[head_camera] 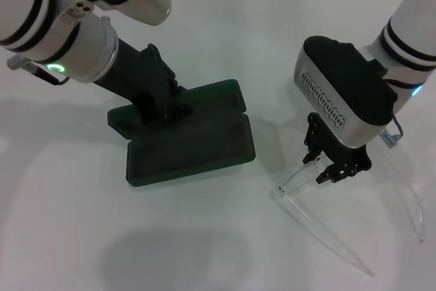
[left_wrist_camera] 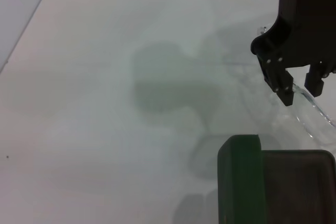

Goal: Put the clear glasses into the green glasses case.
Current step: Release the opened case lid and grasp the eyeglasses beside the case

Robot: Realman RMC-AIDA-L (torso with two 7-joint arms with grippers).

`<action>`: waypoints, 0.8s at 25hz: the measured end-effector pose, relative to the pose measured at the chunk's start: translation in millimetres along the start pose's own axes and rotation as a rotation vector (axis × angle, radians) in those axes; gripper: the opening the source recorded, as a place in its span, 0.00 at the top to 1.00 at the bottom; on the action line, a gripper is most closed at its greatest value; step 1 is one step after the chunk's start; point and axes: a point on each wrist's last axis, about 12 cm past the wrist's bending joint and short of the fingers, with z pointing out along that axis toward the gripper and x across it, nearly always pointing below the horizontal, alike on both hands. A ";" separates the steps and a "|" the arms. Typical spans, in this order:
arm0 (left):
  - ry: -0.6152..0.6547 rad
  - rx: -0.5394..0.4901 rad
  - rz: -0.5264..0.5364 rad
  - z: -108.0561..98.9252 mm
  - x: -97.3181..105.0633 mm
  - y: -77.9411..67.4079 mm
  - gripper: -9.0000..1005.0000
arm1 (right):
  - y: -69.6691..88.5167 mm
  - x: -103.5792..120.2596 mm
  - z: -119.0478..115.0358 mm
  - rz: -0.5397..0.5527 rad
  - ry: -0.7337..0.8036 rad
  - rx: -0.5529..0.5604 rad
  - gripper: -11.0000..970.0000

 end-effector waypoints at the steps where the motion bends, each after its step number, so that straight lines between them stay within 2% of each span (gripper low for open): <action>1: 0.001 0.002 0.002 0.5 -0.2 -0.4 0.79 | 0.0 0.2 0.3 0.000 0.000 0.000 0.68; 18: 0.009 0.012 -0.015 3.1 8.4 -4.1 0.78 | -2.3 0.6 5.5 0.016 0.009 0.026 0.72; 20: 0.010 0.012 -0.017 3.2 9.3 -4.4 0.78 | -1.2 1.0 5.8 0.019 0.008 0.020 0.81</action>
